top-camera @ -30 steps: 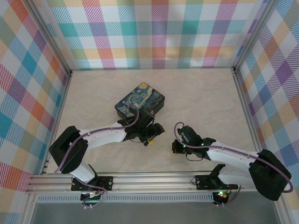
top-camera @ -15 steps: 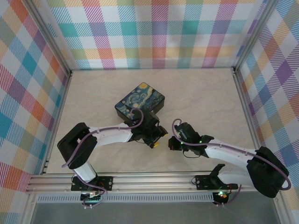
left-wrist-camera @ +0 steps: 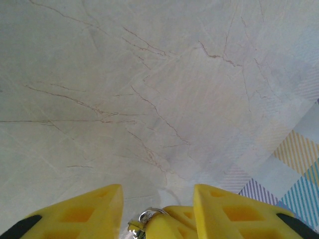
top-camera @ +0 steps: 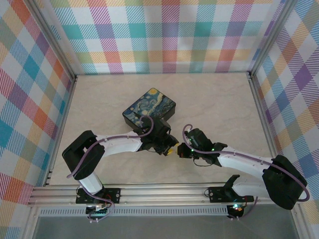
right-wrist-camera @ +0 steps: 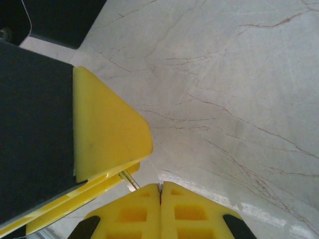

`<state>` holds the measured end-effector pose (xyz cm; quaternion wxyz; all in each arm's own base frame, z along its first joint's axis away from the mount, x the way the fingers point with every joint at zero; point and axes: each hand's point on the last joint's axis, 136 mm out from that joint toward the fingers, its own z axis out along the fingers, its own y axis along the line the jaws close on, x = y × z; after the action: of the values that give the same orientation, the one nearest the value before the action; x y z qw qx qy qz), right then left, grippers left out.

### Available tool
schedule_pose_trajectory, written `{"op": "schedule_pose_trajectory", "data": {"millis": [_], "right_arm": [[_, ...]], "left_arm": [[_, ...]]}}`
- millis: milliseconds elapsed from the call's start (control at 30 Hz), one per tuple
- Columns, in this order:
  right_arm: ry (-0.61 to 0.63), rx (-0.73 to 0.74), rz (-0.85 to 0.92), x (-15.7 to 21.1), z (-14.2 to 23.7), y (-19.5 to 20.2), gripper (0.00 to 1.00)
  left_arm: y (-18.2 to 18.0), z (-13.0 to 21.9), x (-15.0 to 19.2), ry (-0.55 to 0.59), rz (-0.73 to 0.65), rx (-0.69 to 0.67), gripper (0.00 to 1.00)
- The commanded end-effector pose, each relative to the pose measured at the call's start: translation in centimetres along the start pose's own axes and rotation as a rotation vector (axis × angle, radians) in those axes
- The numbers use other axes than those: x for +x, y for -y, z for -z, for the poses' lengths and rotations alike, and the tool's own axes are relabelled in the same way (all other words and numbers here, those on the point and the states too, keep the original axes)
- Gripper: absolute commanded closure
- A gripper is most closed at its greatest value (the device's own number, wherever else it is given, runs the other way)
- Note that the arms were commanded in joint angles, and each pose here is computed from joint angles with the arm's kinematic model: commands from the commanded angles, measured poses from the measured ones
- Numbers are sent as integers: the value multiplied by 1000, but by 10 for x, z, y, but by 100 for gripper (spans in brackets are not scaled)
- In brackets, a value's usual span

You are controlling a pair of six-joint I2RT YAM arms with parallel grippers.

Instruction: Unlock the padlock with the key

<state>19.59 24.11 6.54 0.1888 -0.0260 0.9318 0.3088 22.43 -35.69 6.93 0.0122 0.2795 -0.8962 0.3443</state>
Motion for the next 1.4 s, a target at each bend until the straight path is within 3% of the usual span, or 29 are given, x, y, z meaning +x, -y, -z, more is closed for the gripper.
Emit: {"op": "schedule_pose_trajectory", "data": {"millis": [0,100,500,633,700,833,967,1067,1233,1367], "right_arm": [[26,-43,-5,-12,2,-17,97],[26,-42,-12,-14,1,-18,97],[43,-65,-34,-28,1,-22,97],[43,-69,-35,-31,1,-23,97],[39,-69,-34,-31,0,-24,97],[37,-66,-35,-31,0,-23,93],[33,-53,-45,-32,3,-17,68],[44,-57,-54,-36,13,-10,57],[49,-201,-30,-50,32,-26,47],[22,-336,37,-62,40,-51,48]], "left_arm": [[0,-1,1,7,7,2,63],[-1,0,-1,16,15,2,71],[-3,7,-5,48,10,-8,84],[-2,8,-7,53,-2,-11,91],[-4,9,-8,60,-9,-17,100],[-3,11,-14,77,-37,-22,100],[11,19,-29,120,-193,3,100],[26,27,-43,133,-349,47,100],[55,46,-43,140,-572,166,100],[79,61,-35,110,-683,295,100]]}}
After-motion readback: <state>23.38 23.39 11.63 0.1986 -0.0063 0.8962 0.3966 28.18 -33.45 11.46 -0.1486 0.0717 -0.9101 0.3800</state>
